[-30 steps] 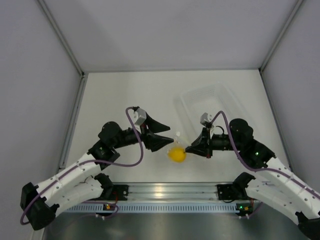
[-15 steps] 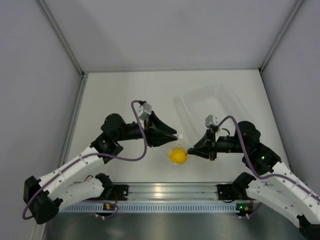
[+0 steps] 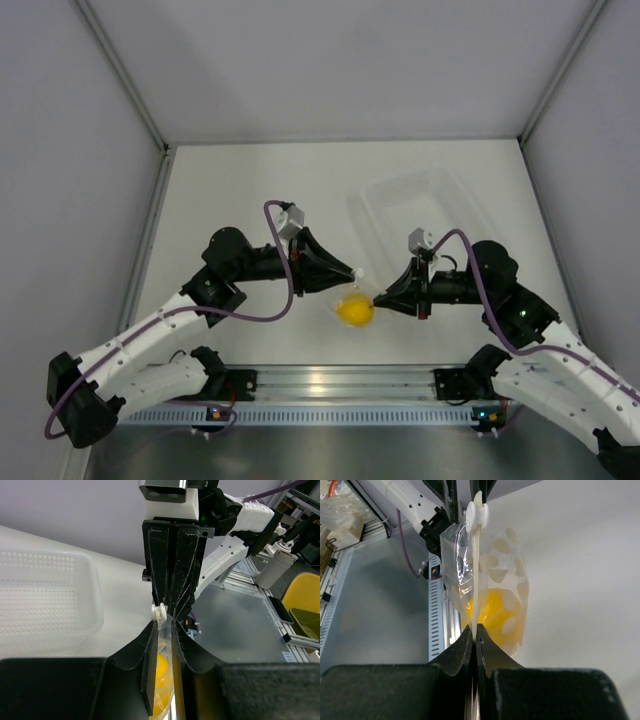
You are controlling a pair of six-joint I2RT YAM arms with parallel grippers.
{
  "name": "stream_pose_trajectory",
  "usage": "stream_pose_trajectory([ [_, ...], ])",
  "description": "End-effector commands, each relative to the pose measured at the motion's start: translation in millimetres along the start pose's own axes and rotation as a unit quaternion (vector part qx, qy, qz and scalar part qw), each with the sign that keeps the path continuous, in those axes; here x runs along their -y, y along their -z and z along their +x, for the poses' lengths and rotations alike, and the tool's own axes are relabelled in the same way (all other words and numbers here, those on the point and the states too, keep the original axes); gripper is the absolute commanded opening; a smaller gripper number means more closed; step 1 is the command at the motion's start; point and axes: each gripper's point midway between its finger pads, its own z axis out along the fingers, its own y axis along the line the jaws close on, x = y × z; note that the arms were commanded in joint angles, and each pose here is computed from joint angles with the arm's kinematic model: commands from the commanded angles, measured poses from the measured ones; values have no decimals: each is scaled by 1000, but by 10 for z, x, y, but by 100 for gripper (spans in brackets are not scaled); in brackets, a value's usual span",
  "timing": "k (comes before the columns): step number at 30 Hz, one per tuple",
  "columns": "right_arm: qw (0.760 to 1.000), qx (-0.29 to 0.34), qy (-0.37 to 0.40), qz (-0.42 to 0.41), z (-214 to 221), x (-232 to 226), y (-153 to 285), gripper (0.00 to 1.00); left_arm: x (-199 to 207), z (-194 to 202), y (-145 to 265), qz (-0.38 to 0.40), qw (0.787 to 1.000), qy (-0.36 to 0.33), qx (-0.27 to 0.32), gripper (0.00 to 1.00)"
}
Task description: Open the zip-top bag and remove the fake food
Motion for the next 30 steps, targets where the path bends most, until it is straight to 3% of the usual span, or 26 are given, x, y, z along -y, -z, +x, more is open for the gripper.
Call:
stream_pose_trajectory([
  [1, 998, 39, 45, -20, -322, -137, 6, 0, 42, -56, -32, 14, 1000, -8, 5, 22],
  [2, 998, 38, 44, -18, -315, -126, 3, 0, 37, -56, -34, 14, 1000, -8, 5, 20],
  [4, 998, 38, 43, -18, -309, -121, 2, 0, 27, -55, -33, 11, 1000, -8, 6, 5],
  [7, 998, 40, 44, -10, -313, -100, 7, 0, 30, -54, -32, 11, 1000, -7, 6, 0],
  [11, 998, 40, 45, -3, -309, -74, 9, 0, 53, -56, -22, 14, 1000, -10, 6, 0],
  [12, 998, 40, 43, -1, -298, -65, 7, 4, 47, -57, -21, 14, 1000, -12, 7, 0],
  [14, 998, 39, 42, 5, -301, -41, 0, 23, 62, -55, -17, 17, 1000, -14, 5, 0],
  [15, 998, 40, 42, 4, -309, -47, 0, 26, 75, -64, -15, 20, 1000, -16, 6, 0],
  [30, 990, 117, 69, -27, -1049, -229, -21, 29, 139, 7, -19, 47, 999, -20, -11, 0],
])
